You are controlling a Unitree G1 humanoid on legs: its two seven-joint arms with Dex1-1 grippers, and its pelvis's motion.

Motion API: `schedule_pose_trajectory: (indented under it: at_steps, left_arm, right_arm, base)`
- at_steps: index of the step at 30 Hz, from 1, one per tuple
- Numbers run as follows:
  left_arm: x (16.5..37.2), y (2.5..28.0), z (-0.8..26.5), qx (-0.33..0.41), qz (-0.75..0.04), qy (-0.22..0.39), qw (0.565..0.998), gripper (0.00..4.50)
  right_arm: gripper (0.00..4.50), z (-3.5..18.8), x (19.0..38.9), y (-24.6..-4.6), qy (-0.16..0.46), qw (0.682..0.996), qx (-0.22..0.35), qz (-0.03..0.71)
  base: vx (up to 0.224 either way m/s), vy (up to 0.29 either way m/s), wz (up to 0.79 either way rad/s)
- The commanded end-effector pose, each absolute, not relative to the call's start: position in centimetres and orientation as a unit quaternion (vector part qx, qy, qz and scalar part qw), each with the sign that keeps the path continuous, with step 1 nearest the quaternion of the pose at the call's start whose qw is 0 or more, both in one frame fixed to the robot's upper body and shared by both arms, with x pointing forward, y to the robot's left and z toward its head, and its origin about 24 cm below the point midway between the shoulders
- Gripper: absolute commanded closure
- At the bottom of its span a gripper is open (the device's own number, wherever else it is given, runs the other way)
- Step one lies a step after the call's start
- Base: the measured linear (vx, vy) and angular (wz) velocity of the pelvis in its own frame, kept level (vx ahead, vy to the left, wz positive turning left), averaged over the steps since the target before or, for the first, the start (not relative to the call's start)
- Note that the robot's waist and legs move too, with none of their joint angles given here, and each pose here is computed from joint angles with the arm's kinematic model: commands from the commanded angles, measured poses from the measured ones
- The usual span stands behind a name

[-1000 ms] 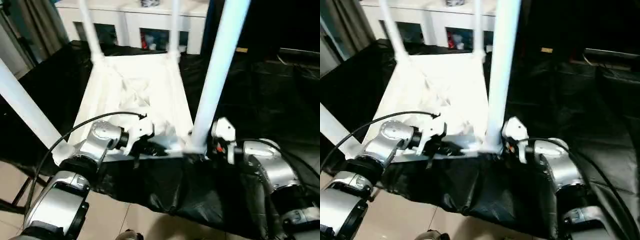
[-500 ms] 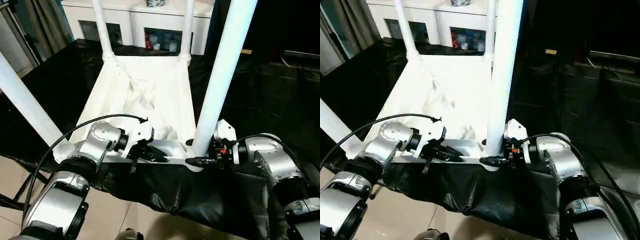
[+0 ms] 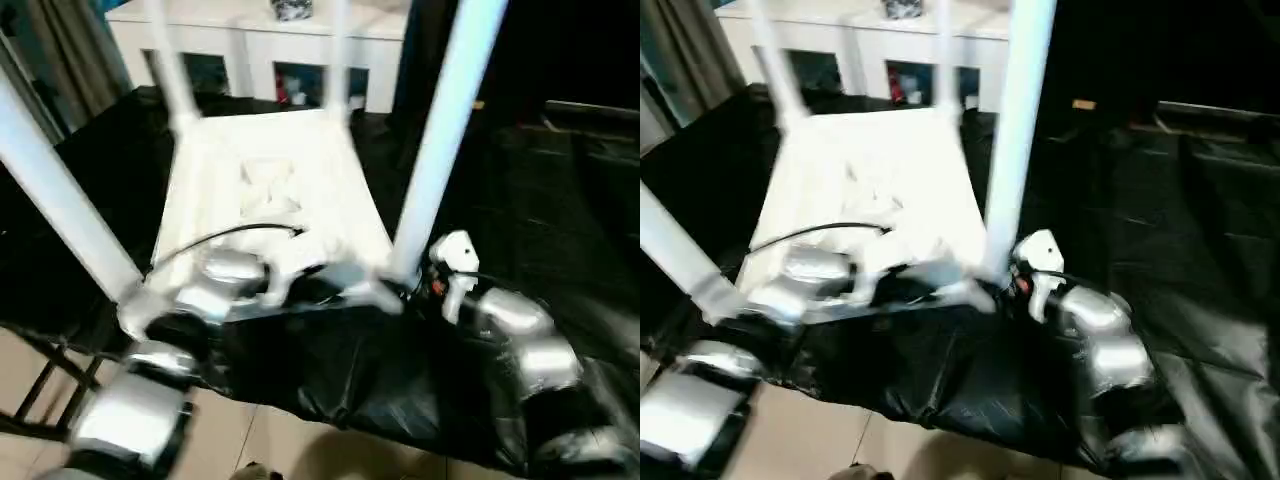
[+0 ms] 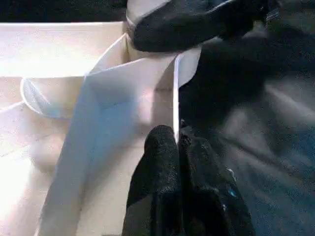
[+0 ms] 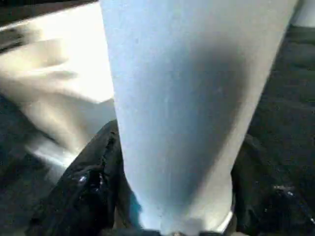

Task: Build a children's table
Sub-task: Rotate leg to tighten

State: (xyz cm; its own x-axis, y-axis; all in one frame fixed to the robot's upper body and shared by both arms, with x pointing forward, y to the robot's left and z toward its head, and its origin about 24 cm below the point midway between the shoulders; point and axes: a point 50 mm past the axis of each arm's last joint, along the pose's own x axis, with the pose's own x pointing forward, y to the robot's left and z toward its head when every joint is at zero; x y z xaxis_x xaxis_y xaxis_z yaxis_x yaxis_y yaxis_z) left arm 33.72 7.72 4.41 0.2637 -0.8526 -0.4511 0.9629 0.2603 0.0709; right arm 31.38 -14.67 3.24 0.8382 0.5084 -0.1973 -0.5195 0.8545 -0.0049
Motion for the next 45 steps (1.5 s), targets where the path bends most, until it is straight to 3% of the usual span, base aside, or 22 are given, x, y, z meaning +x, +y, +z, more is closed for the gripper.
schedule_pose_trajectory:
  at_steps: [1,6,12,21,26,33,39,45]
  left_arm:
    - [33.1,4.6,4.7,0.167,-0.595,0.134,0.774,4.50]
    - [32.7,4.4,4.3,0.191,-0.587,0.123,0.777,4.50]
    - [32.7,6.2,4.5,0.182,-0.593,0.121,0.775,4.50]
    - [32.2,9.2,5.2,0.181,-0.667,0.117,0.713,4.50]
    - [32.2,10.0,5.6,0.188,-0.693,0.123,0.686,4.50]
    - [32.0,10.6,5.8,0.193,-0.723,0.133,0.650,4.50]
    - [32.0,10.7,5.7,0.189,-0.729,0.137,0.644,4.50]
    - [32.1,10.7,5.6,0.187,-0.726,0.139,0.647,4.50]
  right_arm:
    - [1.88,2.7,31.0,-11.7,0.112,0.958,-0.040,0.262]
    - [1.33,3.3,30.6,-10.3,0.078,0.969,-0.061,0.225]
    - [0.78,4.5,30.8,-11.9,0.052,0.966,-0.050,0.250]
    - [0.70,5.6,29.9,-15.5,0.069,0.880,-0.073,0.464]
    - [0.70,5.8,29.5,-16.7,0.093,0.835,-0.079,0.537]
    - [1.41,6.0,29.8,-17.3,0.126,0.786,-0.094,0.598]
    - [1.90,6.2,30.0,-17.0,0.129,0.769,-0.092,0.619]
    - [2.05,5.6,29.5,-16.6,0.138,0.752,-0.082,0.640]
  base:
    - [0.000,0.000,0.00]
    - [0.000,0.000,0.00]
    - [0.000,0.000,0.00]
    - [0.000,0.000,0.00]
    - [0.000,0.000,0.00]
    - [0.000,0.000,0.00]
    - [0.000,0.000,0.00]
    - [0.000,0.000,0.00]
